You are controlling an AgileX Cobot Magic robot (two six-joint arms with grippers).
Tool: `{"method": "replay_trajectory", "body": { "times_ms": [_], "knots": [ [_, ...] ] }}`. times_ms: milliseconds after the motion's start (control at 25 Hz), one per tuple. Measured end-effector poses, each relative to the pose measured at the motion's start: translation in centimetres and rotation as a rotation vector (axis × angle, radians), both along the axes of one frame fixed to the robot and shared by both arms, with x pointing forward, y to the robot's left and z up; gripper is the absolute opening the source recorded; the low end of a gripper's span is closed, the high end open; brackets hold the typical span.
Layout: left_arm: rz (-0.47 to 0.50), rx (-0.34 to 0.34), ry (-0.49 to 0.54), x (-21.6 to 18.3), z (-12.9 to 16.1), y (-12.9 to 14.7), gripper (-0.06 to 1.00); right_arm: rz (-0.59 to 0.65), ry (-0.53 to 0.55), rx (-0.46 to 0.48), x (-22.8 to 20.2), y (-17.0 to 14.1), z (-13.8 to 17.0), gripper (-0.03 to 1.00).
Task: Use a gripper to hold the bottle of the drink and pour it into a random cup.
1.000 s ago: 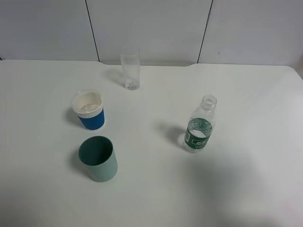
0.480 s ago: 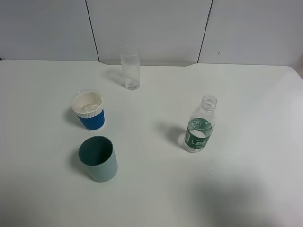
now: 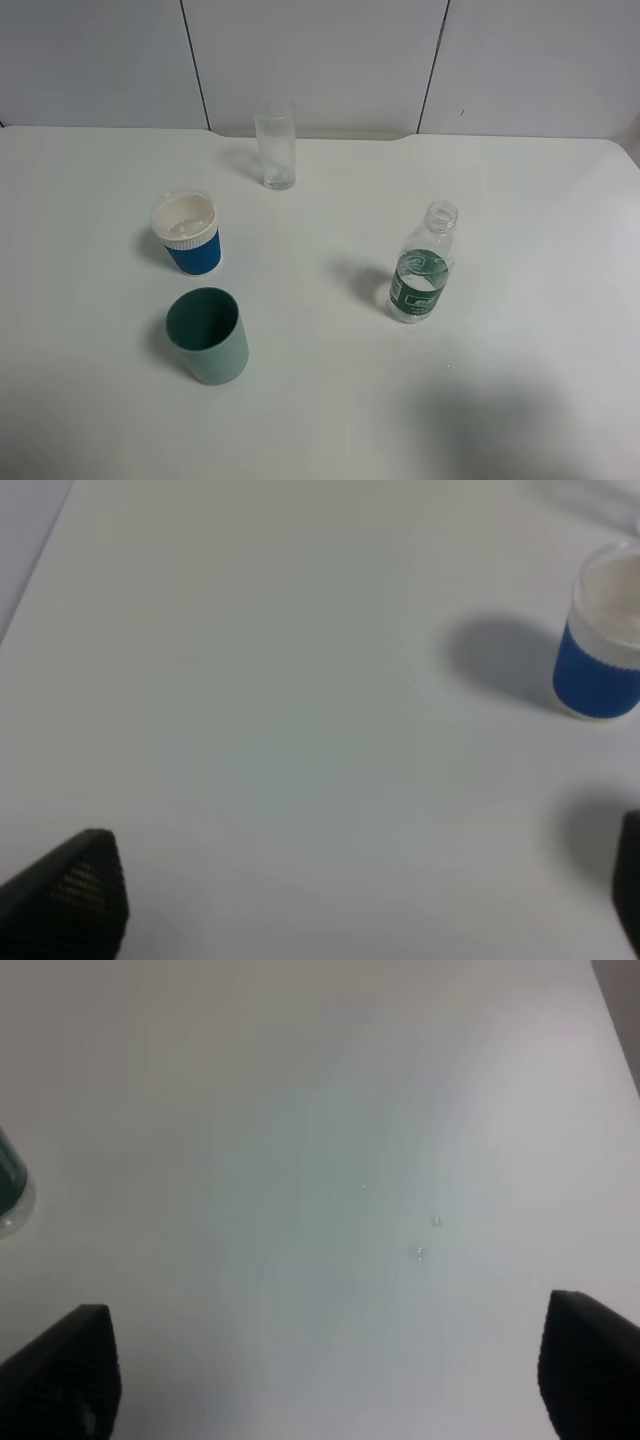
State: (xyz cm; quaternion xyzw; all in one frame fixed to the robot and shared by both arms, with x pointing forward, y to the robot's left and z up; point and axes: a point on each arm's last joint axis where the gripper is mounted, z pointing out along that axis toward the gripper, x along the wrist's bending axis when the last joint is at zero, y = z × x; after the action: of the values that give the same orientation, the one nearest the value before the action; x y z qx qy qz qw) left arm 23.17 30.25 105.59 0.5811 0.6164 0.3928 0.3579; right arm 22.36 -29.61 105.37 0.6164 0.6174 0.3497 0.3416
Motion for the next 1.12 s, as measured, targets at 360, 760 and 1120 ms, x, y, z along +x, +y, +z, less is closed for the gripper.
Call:
{"method": "replay_trajectory", "body": {
  "times_ms": [360, 760, 1120],
  "knots": [
    [0.000, 0.000, 0.000, 0.00, 0.00, 0.00, 0.98, -0.004, -0.054, -0.002, 1.08, -0.06, -0.58, 0.82],
    [0.000, 0.000, 0.000, 0.00, 0.00, 0.00, 0.98, -0.011, -0.061, -0.004, 1.17, -0.12, -0.59, 0.82],
    [0.000, 0.000, 0.000, 0.00, 0.00, 0.00, 0.98, -0.011, -0.061, -0.003, 1.17, -0.12, -0.59, 0.82]
  ]
}}
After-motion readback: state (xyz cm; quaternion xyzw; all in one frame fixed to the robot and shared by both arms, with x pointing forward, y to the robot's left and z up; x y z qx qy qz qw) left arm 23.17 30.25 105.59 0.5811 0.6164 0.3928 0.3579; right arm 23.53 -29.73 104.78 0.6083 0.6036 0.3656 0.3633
